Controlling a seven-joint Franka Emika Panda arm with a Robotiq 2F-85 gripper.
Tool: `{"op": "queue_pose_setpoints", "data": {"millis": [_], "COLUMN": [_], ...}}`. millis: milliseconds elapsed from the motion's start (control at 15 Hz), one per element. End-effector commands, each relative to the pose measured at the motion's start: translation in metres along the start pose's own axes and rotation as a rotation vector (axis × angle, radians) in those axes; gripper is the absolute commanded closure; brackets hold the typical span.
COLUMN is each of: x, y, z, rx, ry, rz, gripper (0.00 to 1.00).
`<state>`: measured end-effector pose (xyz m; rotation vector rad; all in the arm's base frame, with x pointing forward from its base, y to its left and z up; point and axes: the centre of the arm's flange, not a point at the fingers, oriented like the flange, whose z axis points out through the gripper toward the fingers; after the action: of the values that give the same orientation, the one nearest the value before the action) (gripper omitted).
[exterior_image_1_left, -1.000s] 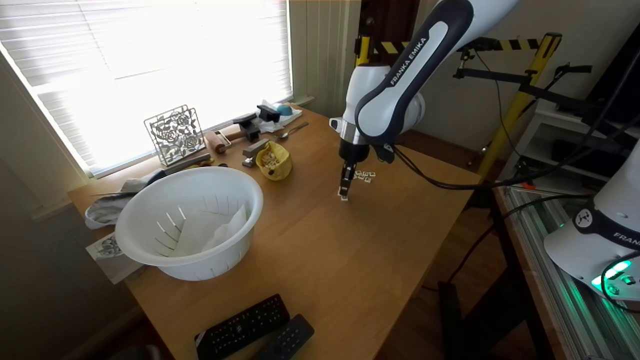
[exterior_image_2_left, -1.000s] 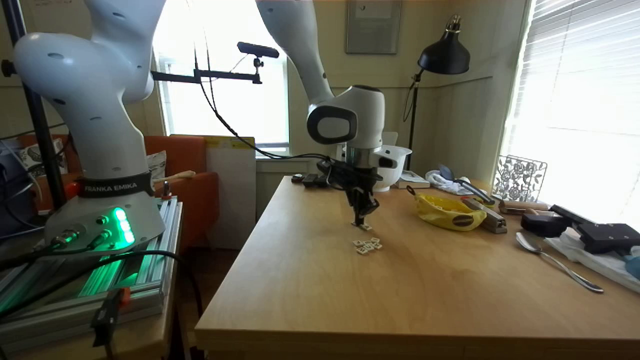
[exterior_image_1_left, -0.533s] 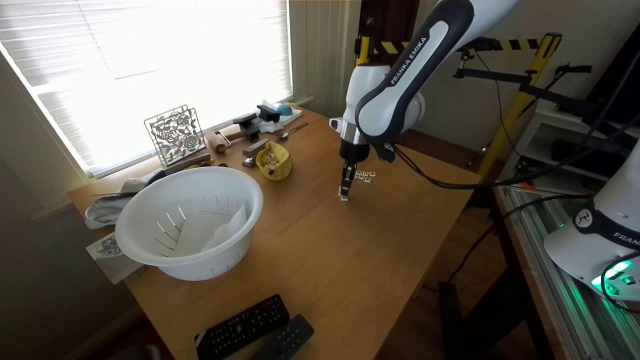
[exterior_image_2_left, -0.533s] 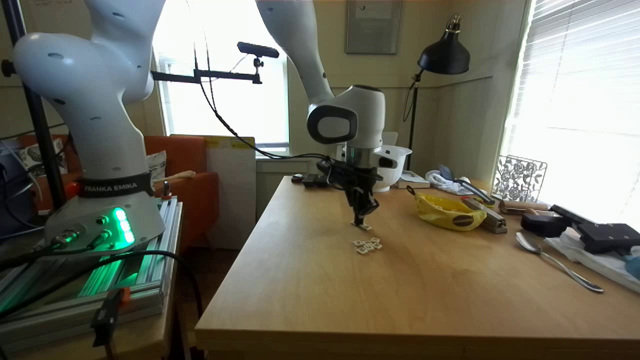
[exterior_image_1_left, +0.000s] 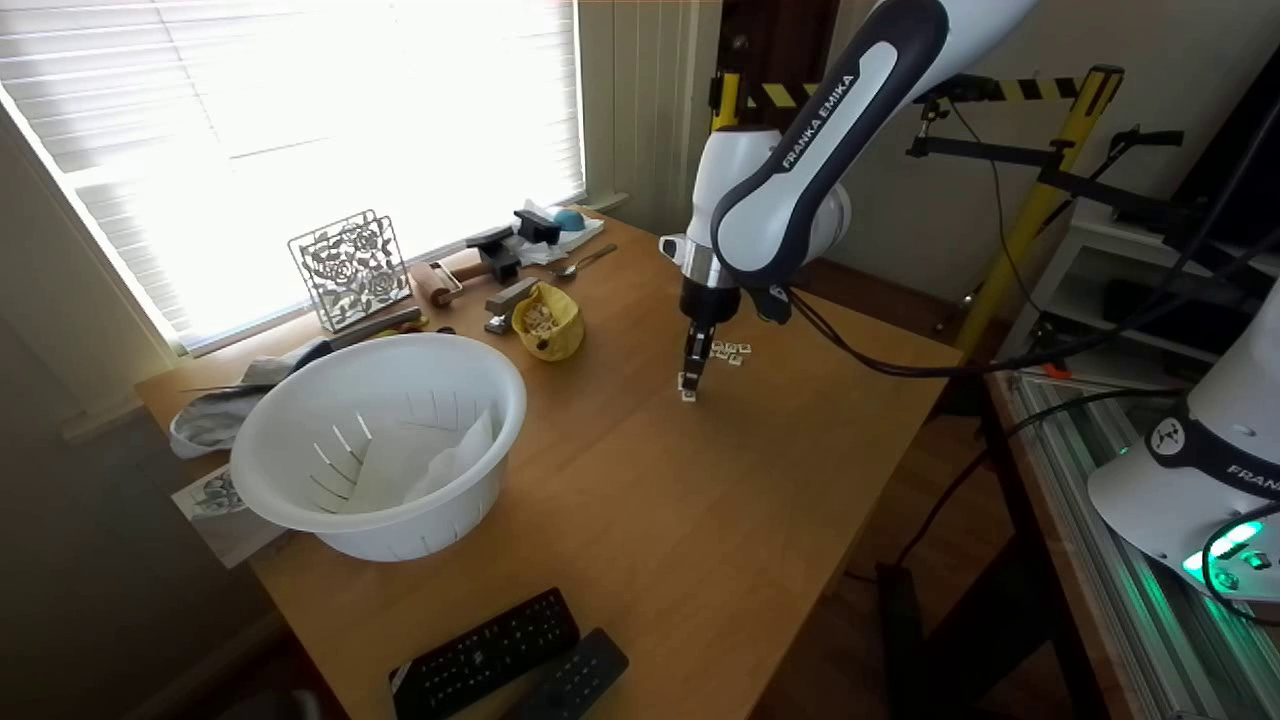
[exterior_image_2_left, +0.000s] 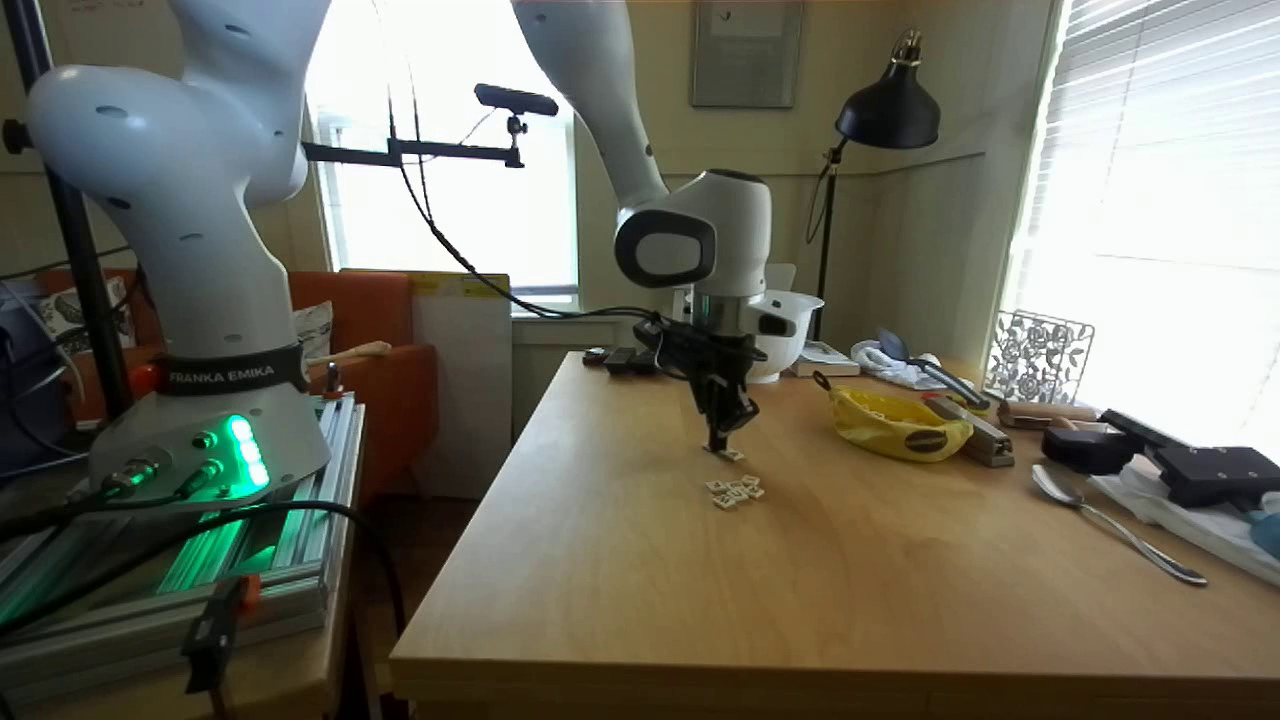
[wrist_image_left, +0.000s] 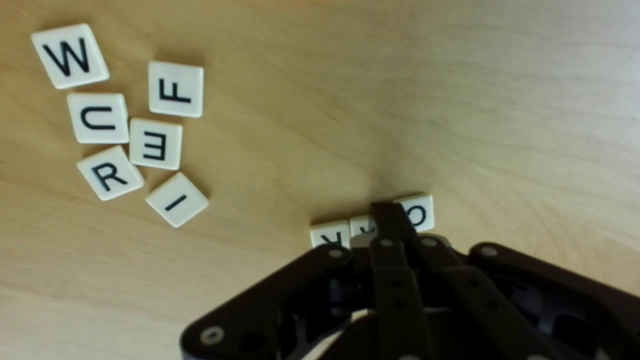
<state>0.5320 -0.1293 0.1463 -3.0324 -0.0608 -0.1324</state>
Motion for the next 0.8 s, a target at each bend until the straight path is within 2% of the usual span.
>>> {"op": "queue_pose_setpoints", "data": {"millis": [0,533,600,733], "x": [-0.004,-0.001,0.0,0.003], "y": [0.0,-0.007,-0.007,-0.008], "z": [-0.007,-0.03,-0.035,-0.044], "rx": [0.007,-0.002,-0.008,-0.015], "ry": [-0.013,0.019,0.025,0.04], "rz": [-0.024,-0.067,-0.07,-0.082], "gripper": [1.0,1.0,0.74,0.67]}}
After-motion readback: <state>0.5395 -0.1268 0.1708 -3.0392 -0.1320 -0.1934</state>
